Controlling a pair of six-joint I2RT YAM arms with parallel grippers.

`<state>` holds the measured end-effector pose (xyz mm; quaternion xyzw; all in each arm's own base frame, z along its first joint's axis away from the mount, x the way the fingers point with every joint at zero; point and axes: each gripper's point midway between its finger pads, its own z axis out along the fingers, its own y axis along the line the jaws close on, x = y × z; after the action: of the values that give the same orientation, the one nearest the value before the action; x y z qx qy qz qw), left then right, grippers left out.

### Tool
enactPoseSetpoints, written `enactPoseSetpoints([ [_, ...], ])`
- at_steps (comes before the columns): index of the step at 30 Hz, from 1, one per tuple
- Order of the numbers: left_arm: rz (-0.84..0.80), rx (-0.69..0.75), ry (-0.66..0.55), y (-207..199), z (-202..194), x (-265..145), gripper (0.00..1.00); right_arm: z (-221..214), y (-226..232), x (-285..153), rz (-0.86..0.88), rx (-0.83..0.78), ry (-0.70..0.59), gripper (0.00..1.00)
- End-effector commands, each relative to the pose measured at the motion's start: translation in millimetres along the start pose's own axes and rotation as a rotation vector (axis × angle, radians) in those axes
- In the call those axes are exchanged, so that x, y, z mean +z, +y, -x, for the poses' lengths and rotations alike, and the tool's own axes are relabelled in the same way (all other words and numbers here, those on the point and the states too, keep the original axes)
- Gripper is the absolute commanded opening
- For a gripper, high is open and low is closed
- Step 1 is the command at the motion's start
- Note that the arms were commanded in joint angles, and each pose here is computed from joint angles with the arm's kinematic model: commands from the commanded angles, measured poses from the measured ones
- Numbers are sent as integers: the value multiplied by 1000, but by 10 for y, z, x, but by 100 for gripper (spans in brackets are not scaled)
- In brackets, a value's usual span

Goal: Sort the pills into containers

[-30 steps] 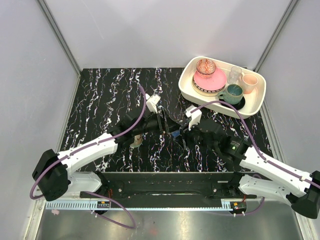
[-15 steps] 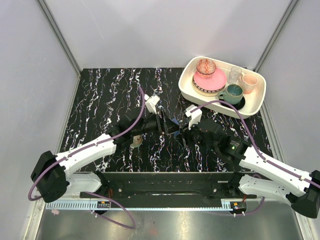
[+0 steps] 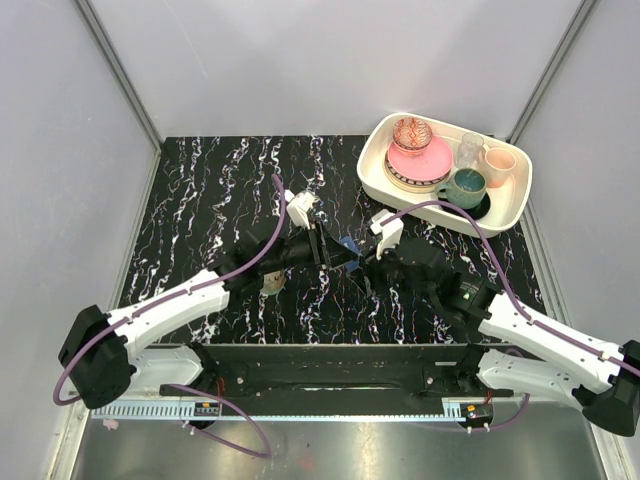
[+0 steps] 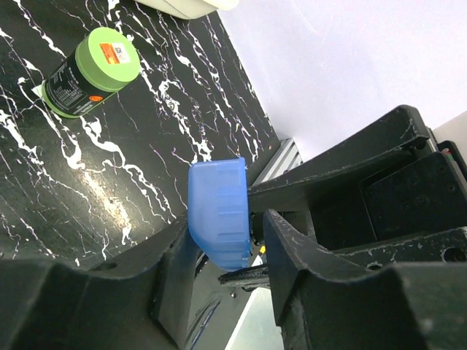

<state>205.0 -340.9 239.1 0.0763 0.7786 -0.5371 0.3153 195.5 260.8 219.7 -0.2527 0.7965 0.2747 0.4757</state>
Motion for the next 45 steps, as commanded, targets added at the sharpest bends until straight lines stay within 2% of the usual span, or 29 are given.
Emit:
enactPoseSetpoints([
  [1,-100,17,-28,-262,62,-77,39,153,24,-33,3,4,-48,32],
  [3,-106,14,-28,-264,50,-89,33,166,35,-34,7,9,-51,31],
  [7,-109,9,-29,-245,22,-106,11,199,60,-60,18,29,-61,32],
  [9,-125,11,-30,-271,15,-128,8,221,93,-80,32,45,-67,31],
  [24,-270,32,-19,-394,-158,-294,0,492,485,-397,231,179,-114,36],
  [25,-273,33,-17,-400,-158,-290,0,498,497,-411,236,182,-115,38],
  [26,-278,32,-13,-407,-165,-291,0,506,506,-418,241,181,-115,49],
  [29,-288,34,-5,-427,-174,-297,0,502,450,-424,212,178,-120,68],
  [30,-290,32,-4,-432,-174,-299,0,504,416,-425,194,172,-122,70],
  [33,-297,36,-6,-452,-168,-311,0,505,281,-449,123,154,-132,77],
  [40,-299,39,-4,-466,-161,-308,0,519,73,-555,18,106,-132,82],
  [45,-251,22,-11,-399,-131,-267,0,509,207,-632,105,55,-121,87],
])
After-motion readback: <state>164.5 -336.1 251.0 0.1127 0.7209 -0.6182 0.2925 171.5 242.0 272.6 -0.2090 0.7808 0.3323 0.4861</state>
